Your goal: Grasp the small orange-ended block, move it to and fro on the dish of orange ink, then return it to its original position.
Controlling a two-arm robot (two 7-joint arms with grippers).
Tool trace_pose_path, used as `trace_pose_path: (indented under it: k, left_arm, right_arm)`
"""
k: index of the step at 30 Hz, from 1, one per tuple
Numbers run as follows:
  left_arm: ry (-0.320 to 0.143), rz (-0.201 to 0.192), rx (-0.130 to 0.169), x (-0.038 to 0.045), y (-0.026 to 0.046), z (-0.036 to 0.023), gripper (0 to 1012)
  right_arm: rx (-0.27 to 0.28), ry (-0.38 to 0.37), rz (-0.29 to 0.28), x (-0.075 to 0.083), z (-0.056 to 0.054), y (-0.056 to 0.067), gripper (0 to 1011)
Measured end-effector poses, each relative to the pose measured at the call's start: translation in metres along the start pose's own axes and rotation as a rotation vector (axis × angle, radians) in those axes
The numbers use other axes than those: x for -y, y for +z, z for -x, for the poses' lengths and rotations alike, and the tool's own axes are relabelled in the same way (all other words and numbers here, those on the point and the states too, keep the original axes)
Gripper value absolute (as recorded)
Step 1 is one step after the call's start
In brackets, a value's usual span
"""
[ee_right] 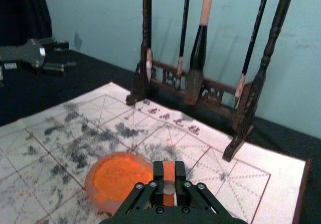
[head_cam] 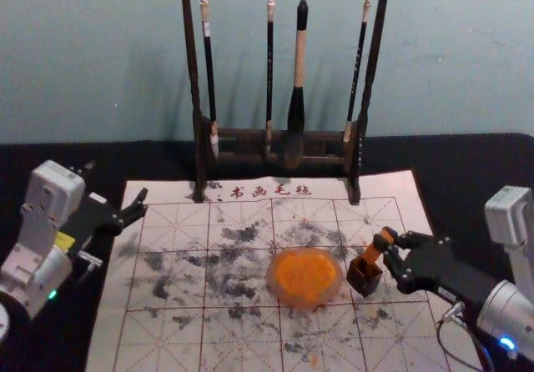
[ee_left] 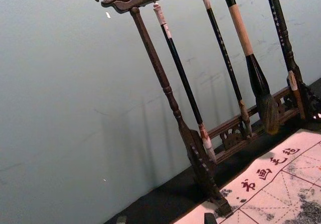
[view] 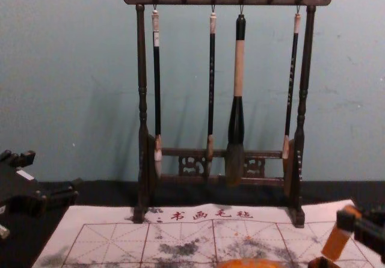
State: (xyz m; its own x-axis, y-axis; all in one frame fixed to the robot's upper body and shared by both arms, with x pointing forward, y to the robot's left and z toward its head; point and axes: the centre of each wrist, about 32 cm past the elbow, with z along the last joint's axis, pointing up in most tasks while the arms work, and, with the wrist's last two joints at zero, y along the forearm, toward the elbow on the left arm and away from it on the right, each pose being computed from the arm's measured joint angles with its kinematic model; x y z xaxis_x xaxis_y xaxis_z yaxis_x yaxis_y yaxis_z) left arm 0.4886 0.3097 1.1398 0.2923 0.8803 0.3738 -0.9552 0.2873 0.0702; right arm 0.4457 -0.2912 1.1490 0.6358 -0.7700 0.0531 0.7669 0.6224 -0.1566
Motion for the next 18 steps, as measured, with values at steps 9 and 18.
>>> trace_pose_path:
  k: [9,18]
  left_arm:
    - [0.0,0.0,0.0,0.0,0.0,0.0,1001]
    - [0.0,0.0,0.0,0.0,0.0,0.0,1001]
  right_arm:
    - [-0.003,0.011,-0.038,-0.007,-0.003,0.019,79]
    - [0.039,0.062,-0.011,-0.026,0.001,0.029,79]
